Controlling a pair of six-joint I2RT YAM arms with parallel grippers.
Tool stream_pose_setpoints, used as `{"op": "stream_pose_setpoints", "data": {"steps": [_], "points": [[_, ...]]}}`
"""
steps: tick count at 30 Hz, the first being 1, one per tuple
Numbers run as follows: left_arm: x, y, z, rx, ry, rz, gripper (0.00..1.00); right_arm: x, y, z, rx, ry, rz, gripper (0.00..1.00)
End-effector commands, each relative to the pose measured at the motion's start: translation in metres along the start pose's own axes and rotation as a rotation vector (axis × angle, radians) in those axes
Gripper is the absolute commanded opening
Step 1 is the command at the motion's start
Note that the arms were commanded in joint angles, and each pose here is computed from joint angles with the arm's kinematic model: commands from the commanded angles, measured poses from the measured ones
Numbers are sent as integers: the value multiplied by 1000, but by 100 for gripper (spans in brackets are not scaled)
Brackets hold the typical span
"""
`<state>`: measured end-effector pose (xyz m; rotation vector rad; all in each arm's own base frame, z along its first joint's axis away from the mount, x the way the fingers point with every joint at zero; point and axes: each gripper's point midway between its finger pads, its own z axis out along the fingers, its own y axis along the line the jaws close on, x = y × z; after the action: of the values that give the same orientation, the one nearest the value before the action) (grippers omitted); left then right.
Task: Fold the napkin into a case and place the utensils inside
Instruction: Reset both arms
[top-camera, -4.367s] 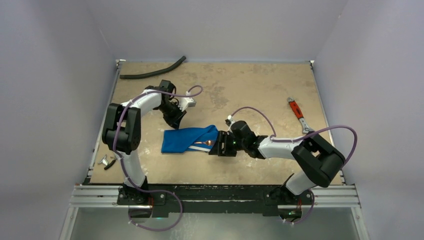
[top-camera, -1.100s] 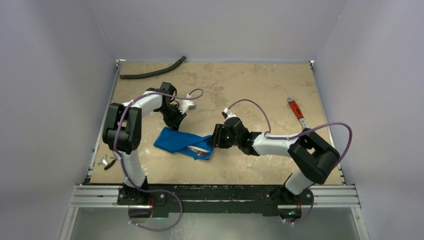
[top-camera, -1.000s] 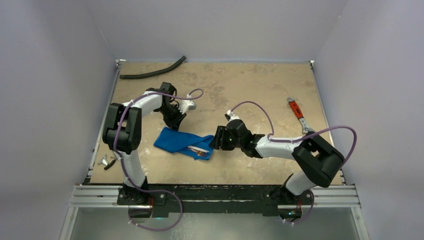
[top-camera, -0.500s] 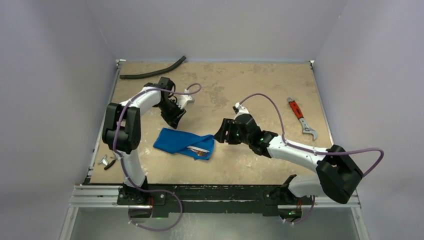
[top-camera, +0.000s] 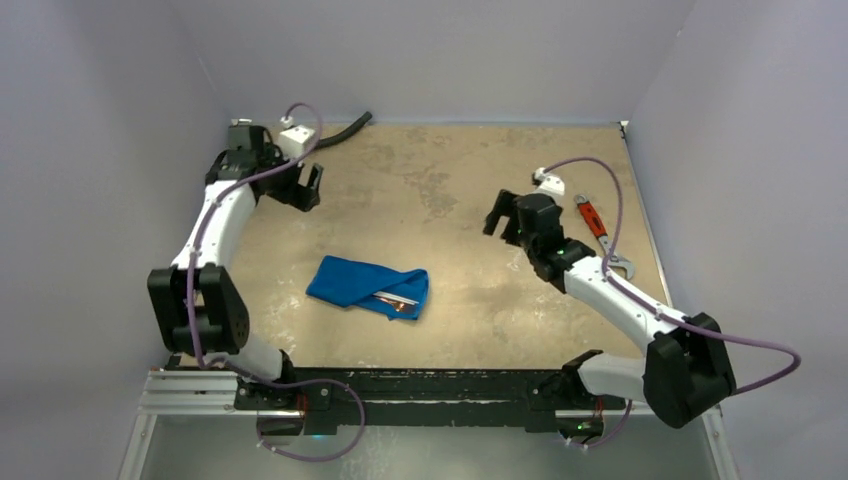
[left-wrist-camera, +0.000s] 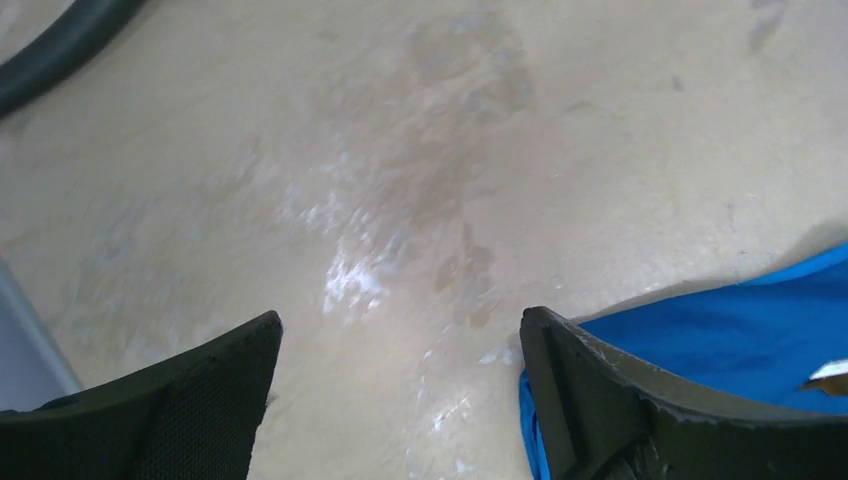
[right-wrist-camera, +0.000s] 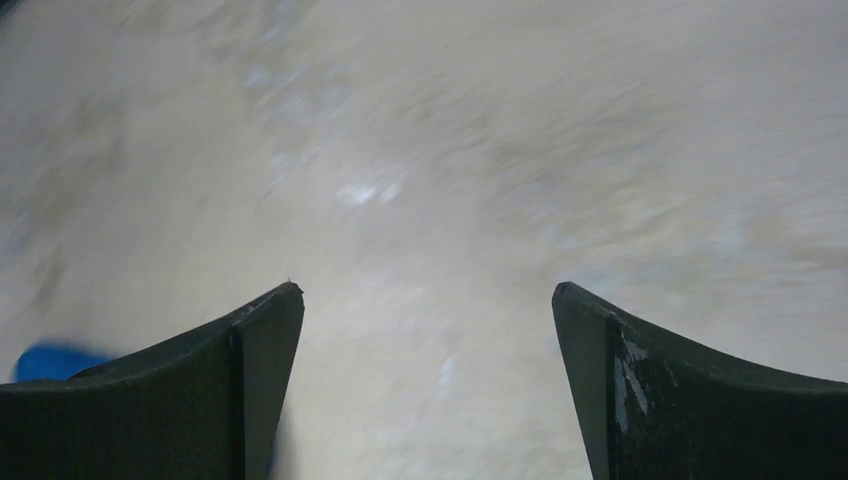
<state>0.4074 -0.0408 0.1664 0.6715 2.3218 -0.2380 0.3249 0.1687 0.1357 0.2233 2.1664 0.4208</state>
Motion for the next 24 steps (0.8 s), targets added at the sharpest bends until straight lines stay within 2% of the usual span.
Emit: {"op": "stream_pose_setpoints", "data": {"steps": [1,4,6,9,11,15,19,23,24], "points": [[19,8,-5,-58,-129,-95,89,-66,-80,-6,360,-315,-73,99],[48,11,2,-98,-188,-131,92,-68,-121,-3,517,-421,-184,99],[60,12,2,-136,-291,-155,93,-61,-144,6,575,-404,-184,99],[67,22,-1,-282,-463,-203,98,-60,-163,6,600,-445,-133,99],[77,25,-2,-348,-525,-235,98,-66,-167,-1,566,-514,-121,99],[91,15,9,-323,-551,-226,99,-78,-177,-19,537,-644,-109,99],[80,12,7,-314,-682,-230,99,-86,-181,-26,525,-713,-123,99],[73,9,23,-244,-743,-265,98,-100,-181,-30,494,-784,-126,99],[73,13,28,-244,-726,-266,99,-103,-183,-29,488,-790,-133,99]]}}
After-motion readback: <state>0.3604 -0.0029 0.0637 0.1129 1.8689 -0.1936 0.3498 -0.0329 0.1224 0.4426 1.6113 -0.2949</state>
